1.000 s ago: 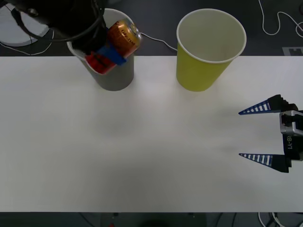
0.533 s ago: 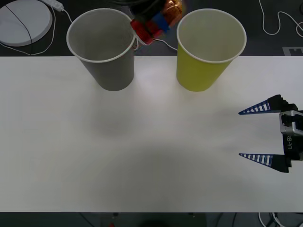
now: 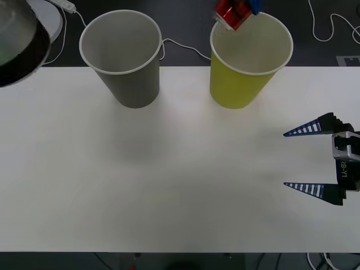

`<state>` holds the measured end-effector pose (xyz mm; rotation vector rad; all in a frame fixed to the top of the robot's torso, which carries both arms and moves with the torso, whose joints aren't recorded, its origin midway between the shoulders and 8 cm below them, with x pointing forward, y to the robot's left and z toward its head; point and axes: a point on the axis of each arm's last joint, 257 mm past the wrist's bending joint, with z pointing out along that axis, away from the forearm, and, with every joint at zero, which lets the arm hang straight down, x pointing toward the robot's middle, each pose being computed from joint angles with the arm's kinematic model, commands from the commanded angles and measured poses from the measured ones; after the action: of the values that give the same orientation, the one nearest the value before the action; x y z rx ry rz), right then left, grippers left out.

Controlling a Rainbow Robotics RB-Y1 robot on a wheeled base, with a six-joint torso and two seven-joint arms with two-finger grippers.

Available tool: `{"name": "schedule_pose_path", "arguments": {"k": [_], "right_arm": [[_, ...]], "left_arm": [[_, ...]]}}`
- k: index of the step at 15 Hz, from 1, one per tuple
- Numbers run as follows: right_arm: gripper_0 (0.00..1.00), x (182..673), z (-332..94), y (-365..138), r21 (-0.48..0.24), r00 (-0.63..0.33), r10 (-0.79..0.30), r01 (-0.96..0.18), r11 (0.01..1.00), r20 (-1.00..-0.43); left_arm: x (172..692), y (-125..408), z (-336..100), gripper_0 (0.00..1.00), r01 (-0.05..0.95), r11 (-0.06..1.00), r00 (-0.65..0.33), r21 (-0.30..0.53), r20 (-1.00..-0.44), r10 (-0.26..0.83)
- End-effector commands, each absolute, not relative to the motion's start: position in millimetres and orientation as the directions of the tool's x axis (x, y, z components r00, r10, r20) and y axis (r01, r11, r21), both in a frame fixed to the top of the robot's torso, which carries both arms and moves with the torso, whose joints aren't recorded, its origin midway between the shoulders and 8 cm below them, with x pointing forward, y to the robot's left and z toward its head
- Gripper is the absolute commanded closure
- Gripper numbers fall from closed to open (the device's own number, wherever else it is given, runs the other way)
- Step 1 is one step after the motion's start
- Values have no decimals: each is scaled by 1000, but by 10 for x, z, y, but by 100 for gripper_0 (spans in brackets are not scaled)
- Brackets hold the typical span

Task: Put the can into the green bin and the plastic bottle into the gray bin

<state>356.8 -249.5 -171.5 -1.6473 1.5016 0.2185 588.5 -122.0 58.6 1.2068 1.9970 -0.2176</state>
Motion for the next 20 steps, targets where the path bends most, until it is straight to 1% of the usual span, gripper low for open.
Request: {"name": "schedule_pose_path", "arguments": {"k": [1, 3, 8, 9, 10, 11, 15, 17, 18, 20], "right_arm": [[0, 3568, -1715, -2495, -471, 256, -722, -875, 108, -642], [0, 3568, -1715, -2495, -471, 256, -722, -875, 108, -642], [0, 3568, -1715, -2495, -471, 256, -722, -875, 108, -642], [0, 3568, -1715, -2495, -471, 256, -722, -875, 108, -642], [0, 3568, -1715, -2495, -471, 256, -722, -875, 108, -642], [0, 3568, -1715, -2495, -471, 256, -722, -875, 108, -642], [0, 3568, -1715, -2495, -471, 256, -722, -875, 108, -642], [0, 3568, -1715, -2495, -471, 256, -722, -875, 108, -642], [0, 3568, -1715, -2495, -471, 256, -722, -875, 108, -642], [0, 3568, -1715, -2495, -471, 256, -722, -875, 108, -642]], "left_arm": [[5949, -1458, 470, 100, 787, 544, -230, 290, -680, 696], [5939, -1573, 371, 100, 781, 552, -239, 292, -676, 697], [5907, -1639, 353, 100, 787, 543, -230, 292, -679, 698], [5899, -1649, 355, 89, 791, 537, -224, 293, -678, 700], [5892, -1656, 354, 22, 796, 526, -212, 300, -675, 707], [5888, -1655, 348, 0, 798, 523, -212, 300, -673, 708], [5841, -1616, 483, 0, 819, 509, -209, 265, -687, 696], [5804, -1465, 554, 0, 846, 479, -206, 237, -682, 702], [5775, -1326, 587, 0, 858, 471, -223, 205, -678, 701], [5751, -1094, 648, 0, 878, 442, -213, 185, -676, 706]]}}
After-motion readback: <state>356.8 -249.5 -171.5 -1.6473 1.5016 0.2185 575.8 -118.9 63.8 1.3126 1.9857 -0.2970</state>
